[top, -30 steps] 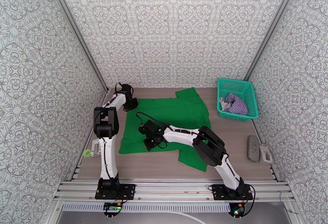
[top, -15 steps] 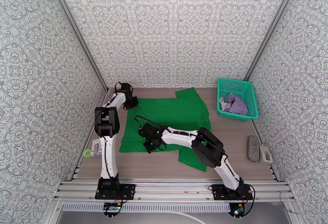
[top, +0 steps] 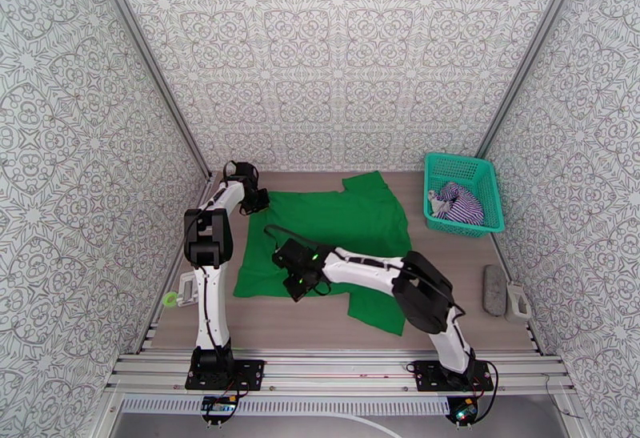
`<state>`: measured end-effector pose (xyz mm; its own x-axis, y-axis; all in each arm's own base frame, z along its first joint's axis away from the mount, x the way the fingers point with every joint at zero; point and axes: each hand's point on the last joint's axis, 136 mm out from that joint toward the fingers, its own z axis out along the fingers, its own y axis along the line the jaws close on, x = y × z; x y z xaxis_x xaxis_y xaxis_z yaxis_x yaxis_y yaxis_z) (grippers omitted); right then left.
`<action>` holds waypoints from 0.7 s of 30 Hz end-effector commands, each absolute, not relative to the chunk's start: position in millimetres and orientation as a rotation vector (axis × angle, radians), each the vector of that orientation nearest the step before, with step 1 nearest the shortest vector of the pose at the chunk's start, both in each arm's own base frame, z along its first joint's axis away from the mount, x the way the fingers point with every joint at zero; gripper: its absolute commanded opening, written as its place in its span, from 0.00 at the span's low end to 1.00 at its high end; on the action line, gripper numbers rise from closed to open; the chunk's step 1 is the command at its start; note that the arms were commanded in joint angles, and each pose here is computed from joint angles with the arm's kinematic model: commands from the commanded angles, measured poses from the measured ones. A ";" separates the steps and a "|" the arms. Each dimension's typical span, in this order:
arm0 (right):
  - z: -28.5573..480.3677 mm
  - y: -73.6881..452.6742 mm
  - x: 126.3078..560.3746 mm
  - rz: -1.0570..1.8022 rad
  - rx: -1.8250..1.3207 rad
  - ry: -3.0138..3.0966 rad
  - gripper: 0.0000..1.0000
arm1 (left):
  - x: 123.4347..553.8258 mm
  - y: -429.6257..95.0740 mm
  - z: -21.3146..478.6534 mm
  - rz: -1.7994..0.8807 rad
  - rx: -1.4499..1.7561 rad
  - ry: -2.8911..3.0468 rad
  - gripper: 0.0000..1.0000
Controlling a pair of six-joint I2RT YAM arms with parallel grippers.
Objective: Fold and stack the mixed laundry pile
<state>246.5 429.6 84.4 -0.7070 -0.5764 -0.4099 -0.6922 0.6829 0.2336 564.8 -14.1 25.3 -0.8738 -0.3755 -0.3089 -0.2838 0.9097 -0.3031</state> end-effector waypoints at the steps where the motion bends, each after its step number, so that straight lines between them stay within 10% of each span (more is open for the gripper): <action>1: 109.8 373.6 299.9 0.430 -0.772 2.612 0.07 | 560.1 -19.2 74.7 -0.384 -0.401 2.667 0.03; 10: 85.6 208.1 417.3 0.059 -0.249 2.707 0.07 | 544.8 -29.0 93.4 -0.317 -0.349 2.660 0.04; 21: 26.0 133.5 472.2 -0.042 0.049 2.837 0.05 | 518.8 -37.1 54.0 -0.313 -0.429 2.736 0.00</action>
<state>462.7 141.4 26.6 -0.9502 -0.0162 -0.3113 -0.0102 0.9997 -0.0209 516.3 -43.8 69.5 -0.8974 -0.3014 -0.3221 -0.2175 0.9375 -0.2715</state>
